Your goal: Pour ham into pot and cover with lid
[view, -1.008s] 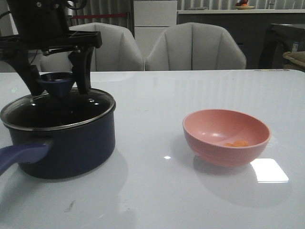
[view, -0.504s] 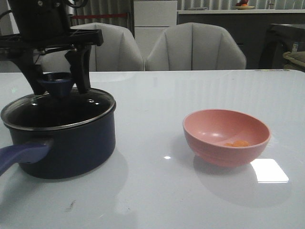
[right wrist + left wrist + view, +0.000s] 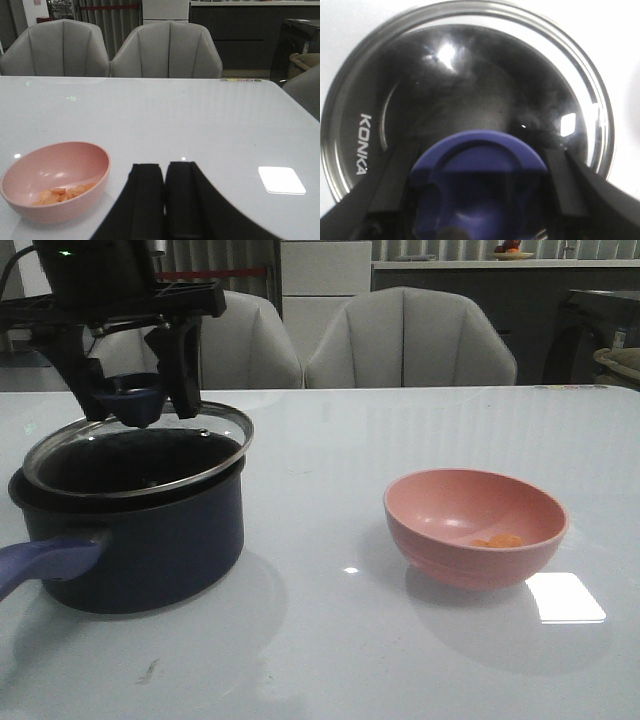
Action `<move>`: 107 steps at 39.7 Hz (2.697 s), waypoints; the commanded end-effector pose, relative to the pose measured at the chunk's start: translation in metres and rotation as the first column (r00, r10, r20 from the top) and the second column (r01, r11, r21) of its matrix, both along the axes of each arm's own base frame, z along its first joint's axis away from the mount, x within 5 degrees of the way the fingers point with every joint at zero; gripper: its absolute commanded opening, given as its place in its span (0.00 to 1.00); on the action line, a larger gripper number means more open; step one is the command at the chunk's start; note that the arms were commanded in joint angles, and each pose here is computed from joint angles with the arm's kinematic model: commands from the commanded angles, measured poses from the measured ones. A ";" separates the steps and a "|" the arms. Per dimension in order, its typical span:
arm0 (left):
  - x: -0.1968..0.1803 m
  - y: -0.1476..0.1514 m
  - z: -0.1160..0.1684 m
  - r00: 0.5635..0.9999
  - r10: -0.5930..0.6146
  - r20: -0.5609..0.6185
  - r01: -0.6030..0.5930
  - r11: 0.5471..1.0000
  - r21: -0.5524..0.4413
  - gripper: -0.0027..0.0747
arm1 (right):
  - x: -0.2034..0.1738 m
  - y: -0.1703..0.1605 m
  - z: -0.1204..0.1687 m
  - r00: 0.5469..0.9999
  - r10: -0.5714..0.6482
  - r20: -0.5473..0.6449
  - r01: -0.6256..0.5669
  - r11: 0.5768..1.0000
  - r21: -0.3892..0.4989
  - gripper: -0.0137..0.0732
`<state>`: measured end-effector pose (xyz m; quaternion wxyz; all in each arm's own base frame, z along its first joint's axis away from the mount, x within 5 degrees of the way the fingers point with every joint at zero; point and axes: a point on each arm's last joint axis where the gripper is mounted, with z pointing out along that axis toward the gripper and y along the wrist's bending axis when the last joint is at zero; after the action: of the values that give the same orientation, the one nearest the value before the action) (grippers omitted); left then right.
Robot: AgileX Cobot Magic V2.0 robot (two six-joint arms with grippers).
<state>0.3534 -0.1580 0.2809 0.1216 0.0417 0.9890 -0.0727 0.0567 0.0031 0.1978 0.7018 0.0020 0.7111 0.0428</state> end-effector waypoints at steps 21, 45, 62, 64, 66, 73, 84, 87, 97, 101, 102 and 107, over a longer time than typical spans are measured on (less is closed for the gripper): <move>-0.023 0.138 0.053 0.970 0.164 0.181 -0.178 0.982 0.061 0.19 | -0.001 0.000 0.005 0.996 -0.001 0.093 0.002 1.000 -0.012 0.33; -0.005 0.198 -0.041 0.964 0.264 -0.031 -0.264 0.964 0.011 0.20 | -0.001 0.000 0.005 0.996 -0.001 0.093 0.002 1.000 -0.012 0.33; 0.003 0.199 -0.075 0.955 0.261 -0.139 -0.260 0.965 0.025 0.68 | -0.001 0.000 0.005 0.996 -0.001 0.093 0.002 1.000 -0.012 0.33; 0.002 0.199 -0.075 0.955 0.260 -0.141 -0.258 0.966 0.027 0.71 | -0.001 0.000 0.005 0.996 -0.001 0.093 0.002 1.000 -0.012 0.33; 0.002 0.200 -0.075 0.956 0.257 -0.142 -0.255 0.966 0.035 0.74 | -0.001 0.000 0.005 0.996 -0.001 0.093 0.002 1.000 -0.012 0.33; 0.000 0.200 -0.073 0.953 0.249 -0.172 -0.245 0.969 0.045 0.76 | -0.001 0.000 0.005 0.996 -0.001 0.093 0.002 1.000 -0.012 0.33; -0.005 0.181 -0.038 0.987 0.132 -0.088 -0.129 0.991 0.042 0.75 | -0.001 0.000 0.005 0.996 -0.001 0.093 0.002 1.000 -0.012 0.33; -0.009 0.175 -0.022 0.993 0.116 -0.026 -0.115 0.993 0.041 0.75 | -0.001 0.000 0.005 0.996 -0.001 0.093 0.002 1.000 -0.012 0.33; -0.047 0.163 0.028 0.972 0.103 0.211 -0.110 0.994 0.022 0.75 | -0.001 0.000 0.005 0.996 -0.001 0.093 0.002 1.000 -0.012 0.33; -0.069 0.161 0.039 0.939 0.117 0.324 -0.124 0.992 0.001 0.75 | -0.001 0.000 0.005 0.996 -0.001 0.093 0.002 1.000 -0.012 0.33; -0.074 0.160 0.041 0.929 0.125 0.348 -0.129 0.992 -0.010 0.75 | -0.001 0.000 0.005 0.996 -0.001 0.093 0.002 1.000 -0.012 0.33; -0.106 0.155 0.059 0.845 0.148 0.513 -0.136 0.989 -0.062 0.75 | -0.001 0.000 0.005 0.996 -0.001 0.093 0.002 1.000 -0.012 0.33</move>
<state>0.2664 0.0034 0.3122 0.2898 -0.0123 0.9558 -0.0477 0.0567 0.0031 0.1978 0.7018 0.0020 0.7111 0.0428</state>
